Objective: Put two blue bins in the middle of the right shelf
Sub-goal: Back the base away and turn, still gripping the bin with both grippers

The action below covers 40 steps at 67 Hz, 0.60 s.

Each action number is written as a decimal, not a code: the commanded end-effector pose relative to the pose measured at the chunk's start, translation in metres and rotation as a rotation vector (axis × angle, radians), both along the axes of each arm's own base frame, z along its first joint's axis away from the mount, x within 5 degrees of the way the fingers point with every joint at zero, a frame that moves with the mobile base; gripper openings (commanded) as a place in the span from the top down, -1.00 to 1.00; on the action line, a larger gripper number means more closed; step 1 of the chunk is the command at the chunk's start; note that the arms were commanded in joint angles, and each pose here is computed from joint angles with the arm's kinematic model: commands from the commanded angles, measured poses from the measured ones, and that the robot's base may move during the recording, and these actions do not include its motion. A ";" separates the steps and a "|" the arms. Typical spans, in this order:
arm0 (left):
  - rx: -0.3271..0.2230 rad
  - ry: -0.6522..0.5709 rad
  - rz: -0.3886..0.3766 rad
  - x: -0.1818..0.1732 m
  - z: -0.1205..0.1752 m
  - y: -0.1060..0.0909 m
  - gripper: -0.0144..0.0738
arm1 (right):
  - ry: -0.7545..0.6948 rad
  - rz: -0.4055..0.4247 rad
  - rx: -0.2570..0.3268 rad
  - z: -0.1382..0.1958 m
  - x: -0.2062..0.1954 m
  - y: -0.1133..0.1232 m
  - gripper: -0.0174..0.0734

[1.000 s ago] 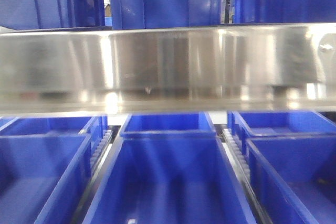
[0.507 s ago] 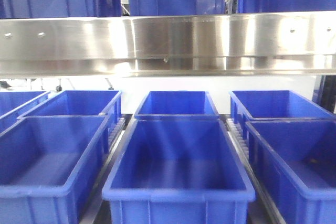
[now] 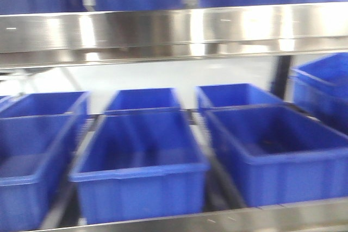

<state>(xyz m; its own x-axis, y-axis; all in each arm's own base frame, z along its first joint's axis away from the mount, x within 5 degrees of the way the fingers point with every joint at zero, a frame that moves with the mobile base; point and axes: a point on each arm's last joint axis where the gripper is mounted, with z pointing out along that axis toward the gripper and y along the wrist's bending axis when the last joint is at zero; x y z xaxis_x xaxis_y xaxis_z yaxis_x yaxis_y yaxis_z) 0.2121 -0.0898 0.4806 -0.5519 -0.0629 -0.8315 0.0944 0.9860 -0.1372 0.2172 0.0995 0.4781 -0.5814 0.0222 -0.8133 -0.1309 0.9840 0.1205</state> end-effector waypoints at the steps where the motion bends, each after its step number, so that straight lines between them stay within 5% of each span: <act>1: -0.019 -0.124 -0.034 -0.004 0.017 0.001 0.92 | -0.118 0.021 0.025 0.017 -0.004 -0.003 0.97; 40: -0.019 -0.124 -0.034 -0.004 0.017 0.001 0.92 | -0.118 0.021 0.025 0.017 -0.004 -0.003 0.97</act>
<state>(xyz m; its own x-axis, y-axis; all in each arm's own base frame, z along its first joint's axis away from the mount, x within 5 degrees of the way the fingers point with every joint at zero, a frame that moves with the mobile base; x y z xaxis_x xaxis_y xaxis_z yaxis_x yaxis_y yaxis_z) 0.2122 -0.0898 0.4808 -0.5504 -0.0631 -0.8325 0.0952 0.9859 -0.1377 0.2172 0.0995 0.4783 -0.5799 0.0225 -0.8144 -0.1317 0.9839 0.1210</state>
